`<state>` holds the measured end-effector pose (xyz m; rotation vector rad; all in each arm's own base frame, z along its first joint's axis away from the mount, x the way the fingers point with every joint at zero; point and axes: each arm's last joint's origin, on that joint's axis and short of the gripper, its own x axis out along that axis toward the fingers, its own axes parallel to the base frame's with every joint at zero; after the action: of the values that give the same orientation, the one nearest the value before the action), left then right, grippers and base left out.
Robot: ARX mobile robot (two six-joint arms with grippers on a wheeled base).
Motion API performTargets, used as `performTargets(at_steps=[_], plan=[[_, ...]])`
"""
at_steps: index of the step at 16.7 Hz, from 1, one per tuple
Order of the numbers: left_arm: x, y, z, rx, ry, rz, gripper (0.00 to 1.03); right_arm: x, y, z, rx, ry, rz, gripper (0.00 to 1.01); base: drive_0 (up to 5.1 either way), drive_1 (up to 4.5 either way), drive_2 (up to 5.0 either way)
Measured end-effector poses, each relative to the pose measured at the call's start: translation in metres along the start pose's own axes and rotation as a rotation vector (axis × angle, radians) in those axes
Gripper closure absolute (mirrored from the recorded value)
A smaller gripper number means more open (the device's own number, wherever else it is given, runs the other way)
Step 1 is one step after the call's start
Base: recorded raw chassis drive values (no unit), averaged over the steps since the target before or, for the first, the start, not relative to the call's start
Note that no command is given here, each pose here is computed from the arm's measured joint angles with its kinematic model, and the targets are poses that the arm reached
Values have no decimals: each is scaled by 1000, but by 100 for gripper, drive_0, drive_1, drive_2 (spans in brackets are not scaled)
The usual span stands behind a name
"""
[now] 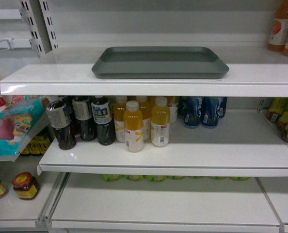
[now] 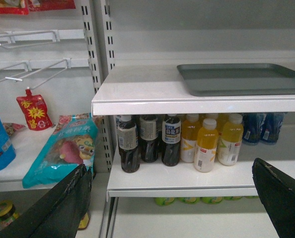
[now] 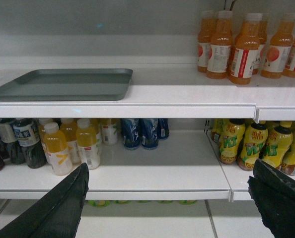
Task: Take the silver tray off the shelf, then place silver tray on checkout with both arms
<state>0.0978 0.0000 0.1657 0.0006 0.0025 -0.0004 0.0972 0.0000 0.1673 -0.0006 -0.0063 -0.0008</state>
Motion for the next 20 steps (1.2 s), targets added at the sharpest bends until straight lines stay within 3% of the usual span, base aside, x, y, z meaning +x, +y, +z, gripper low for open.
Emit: performTargets(at_steps=[10,20], plan=[[0,0,0,0,0,0,5,0,0,0,0,-2,0,3,2,24,-21],[0,0,0,0,2,1,5,0,0,0,0,-2,0,3,9,440,-422]])
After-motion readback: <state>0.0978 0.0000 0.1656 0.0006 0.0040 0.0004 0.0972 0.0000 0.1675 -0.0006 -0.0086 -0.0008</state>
